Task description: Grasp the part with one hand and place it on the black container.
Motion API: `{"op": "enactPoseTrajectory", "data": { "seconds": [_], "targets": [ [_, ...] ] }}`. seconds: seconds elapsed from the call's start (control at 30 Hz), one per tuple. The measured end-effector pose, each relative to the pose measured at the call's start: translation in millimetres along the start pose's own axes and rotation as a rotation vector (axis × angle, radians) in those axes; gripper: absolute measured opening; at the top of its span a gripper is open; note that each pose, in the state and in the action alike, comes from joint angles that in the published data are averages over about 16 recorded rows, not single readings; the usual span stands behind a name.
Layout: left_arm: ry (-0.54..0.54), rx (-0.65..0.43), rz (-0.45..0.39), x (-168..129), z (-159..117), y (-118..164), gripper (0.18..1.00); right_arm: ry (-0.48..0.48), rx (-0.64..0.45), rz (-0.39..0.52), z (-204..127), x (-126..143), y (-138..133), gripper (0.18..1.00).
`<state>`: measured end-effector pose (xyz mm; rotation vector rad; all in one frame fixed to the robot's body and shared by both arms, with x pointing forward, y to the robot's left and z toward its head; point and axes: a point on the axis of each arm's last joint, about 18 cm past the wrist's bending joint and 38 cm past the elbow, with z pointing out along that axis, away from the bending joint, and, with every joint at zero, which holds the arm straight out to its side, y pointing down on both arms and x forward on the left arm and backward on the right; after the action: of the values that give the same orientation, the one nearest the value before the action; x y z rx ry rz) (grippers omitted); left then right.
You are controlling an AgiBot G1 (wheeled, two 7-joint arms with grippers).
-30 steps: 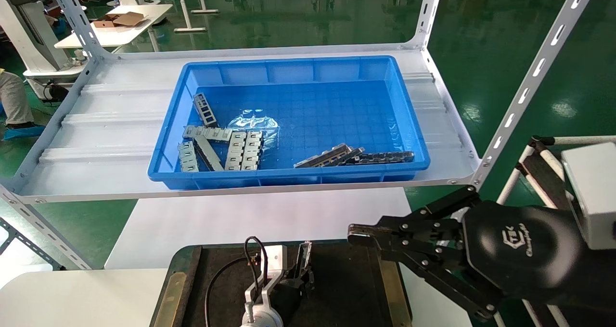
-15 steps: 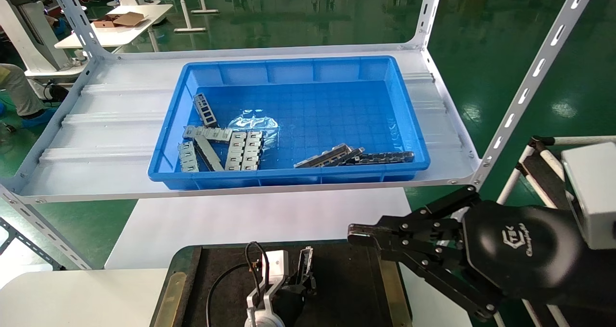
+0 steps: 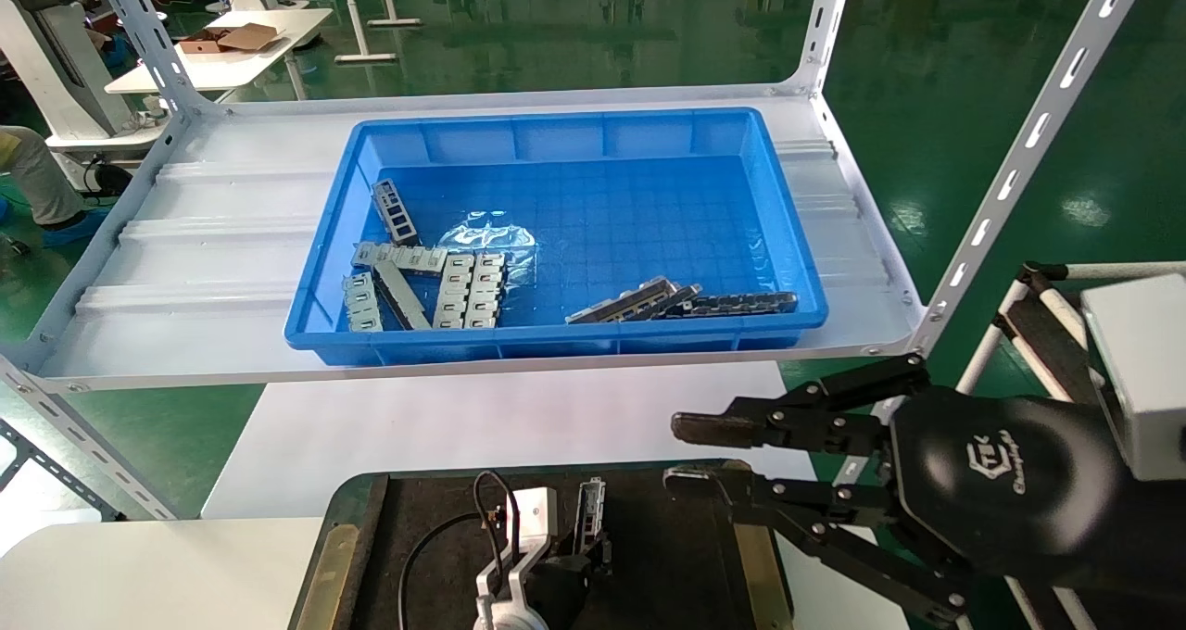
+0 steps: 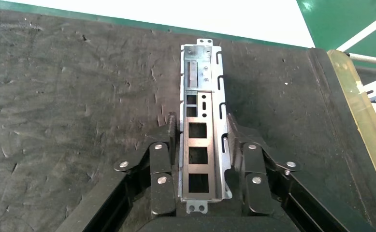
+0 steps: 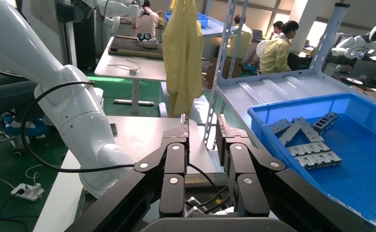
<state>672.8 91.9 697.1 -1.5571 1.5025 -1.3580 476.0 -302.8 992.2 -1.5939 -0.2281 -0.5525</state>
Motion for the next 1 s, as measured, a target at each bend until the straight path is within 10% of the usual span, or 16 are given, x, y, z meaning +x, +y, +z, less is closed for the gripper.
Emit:
{"op": "enactPoseTrajectory", "data": {
  "seconds": [1.0],
  "targets": [
    [0.27,0.067,0.119,-43.6,-51.7,-75.0,0.9,0.0,0.0,0.0,0.0,0.0,0.0,0.869]
  ]
}}
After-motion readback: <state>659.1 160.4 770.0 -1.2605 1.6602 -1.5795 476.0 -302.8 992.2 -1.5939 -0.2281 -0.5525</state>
